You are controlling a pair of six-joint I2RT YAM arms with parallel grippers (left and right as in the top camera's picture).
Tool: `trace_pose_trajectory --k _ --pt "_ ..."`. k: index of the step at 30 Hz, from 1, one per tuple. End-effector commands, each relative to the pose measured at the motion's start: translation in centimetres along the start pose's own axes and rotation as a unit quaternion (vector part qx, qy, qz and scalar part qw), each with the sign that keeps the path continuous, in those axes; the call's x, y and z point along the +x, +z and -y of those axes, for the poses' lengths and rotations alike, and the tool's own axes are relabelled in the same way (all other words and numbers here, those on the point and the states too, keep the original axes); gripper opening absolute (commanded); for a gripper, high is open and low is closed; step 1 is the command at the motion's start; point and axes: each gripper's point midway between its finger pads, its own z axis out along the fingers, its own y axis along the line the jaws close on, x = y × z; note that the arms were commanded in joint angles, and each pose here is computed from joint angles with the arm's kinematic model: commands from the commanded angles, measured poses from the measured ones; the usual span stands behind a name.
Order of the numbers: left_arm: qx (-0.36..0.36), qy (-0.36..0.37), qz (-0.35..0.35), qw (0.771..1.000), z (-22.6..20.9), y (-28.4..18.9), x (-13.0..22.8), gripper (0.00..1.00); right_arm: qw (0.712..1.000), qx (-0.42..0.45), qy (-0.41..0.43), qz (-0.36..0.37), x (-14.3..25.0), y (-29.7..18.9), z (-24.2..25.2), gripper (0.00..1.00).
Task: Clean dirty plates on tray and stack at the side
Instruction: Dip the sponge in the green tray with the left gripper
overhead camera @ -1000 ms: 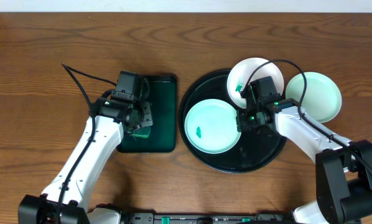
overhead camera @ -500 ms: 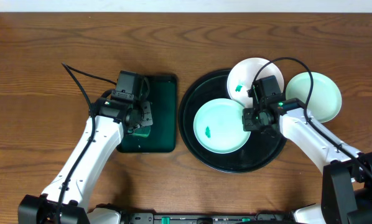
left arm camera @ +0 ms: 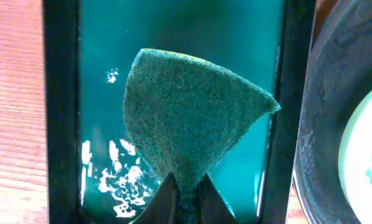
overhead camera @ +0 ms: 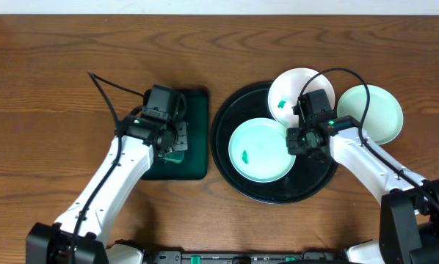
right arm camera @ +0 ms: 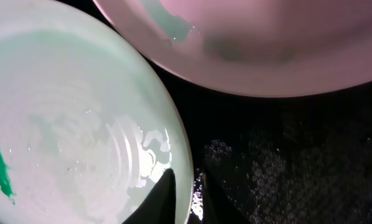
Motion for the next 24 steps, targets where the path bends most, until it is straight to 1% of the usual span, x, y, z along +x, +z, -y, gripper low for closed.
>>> trace_pose_trajectory --k 1,4,8,10,13,16,17,20,23,24 --pt "-0.005 0.011 0.010 1.000 0.06 -0.20 -0.85 0.07 1.000 0.002 0.007 -0.001 0.52 0.30 0.45 0.14" --pt "-0.004 0.011 0.015 1.000 0.15 -0.21 -1.12 0.07 1.000 -0.005 0.007 0.002 0.73 0.78 0.34 0.17" --pt "-0.003 0.011 0.017 1.000 0.18 -0.21 -1.19 0.07 1.000 -0.021 0.006 0.003 0.67 0.80 -0.24 0.23" --pt "-0.003 0.011 0.017 1.000 0.18 -0.21 -1.20 0.07 1.000 -0.022 0.006 0.002 0.68 0.79 -0.27 0.28" --pt "-0.003 0.011 0.017 1.000 0.19 -0.21 -1.22 0.07 1.000 -0.023 0.006 0.004 0.61 0.79 -0.29 0.28" --pt "-0.002 0.011 0.019 1.000 0.22 -0.21 -1.29 0.07 1.000 -0.023 0.006 0.004 0.59 0.79 -0.29 0.17" --pt "-0.002 0.011 0.019 1.000 0.23 -0.21 -1.32 0.07 1.000 -0.023 0.006 0.004 0.59 0.79 -0.29 0.17" --pt "-0.002 0.011 0.021 1.000 0.25 -0.22 -1.40 0.07 1.000 -0.023 0.006 0.005 0.57 0.81 -0.30 0.17" --pt "-0.001 0.011 0.022 1.000 0.28 -0.22 -1.47 0.07 1.000 -0.023 0.006 0.005 0.55 0.82 -0.30 0.27" --pt "-0.001 0.011 0.023 1.000 0.28 -0.22 -1.48 0.07 1.000 -0.023 0.006 0.005 0.55 0.82 -0.30 0.27"
